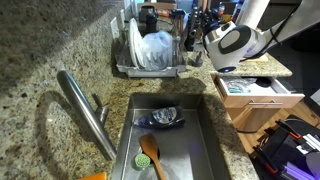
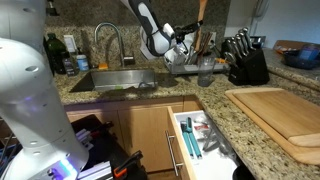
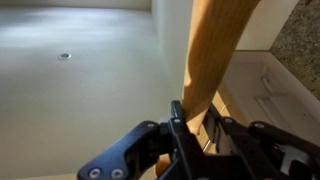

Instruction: Put the wooden spoon in the glass, open the tap, and then close the drawer

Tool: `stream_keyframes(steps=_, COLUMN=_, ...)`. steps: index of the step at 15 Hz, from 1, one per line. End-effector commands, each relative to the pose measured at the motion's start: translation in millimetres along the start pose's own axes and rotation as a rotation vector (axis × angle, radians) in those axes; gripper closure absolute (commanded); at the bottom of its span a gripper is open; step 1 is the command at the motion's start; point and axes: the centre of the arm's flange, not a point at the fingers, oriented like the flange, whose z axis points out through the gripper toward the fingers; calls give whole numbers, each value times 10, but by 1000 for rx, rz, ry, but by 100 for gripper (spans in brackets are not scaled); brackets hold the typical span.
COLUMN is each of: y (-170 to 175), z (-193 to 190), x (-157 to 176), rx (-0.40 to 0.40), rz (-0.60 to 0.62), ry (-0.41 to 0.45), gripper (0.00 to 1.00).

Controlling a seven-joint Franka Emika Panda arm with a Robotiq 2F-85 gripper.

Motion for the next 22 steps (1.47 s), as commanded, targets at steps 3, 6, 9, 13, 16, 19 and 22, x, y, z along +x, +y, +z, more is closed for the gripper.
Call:
stream_keyframes(steps=3, y=469, z=368, x=-362, rx=-102, rz=-99, ry=176, gripper=94)
stream_keyframes(steps=6, y=303, z=160, x=-191, rx=-87, rz=-76, ry=112, gripper=75)
stream_keyframes(steps=9, y=223, z=101, x=-182, rx=-69, rz=-52, ry=96, gripper=94)
stream_keyframes(steps=13, y=388, z=98, x=-602, rx=-102, rz=-149, ry=88, gripper=94)
stream_keyframes(steps=16, y=324, z=22, x=-516, rx=-81, rz=-110, ry=69, gripper=75)
stream_keyframes(steps=19, y=284, z=30, x=-489, rx=-73, rz=-96, ry=65, gripper=94)
stream_keyframes(steps=22, y=313, z=38, x=-639, rx=-87, rz=-89, ry=54, gripper=94)
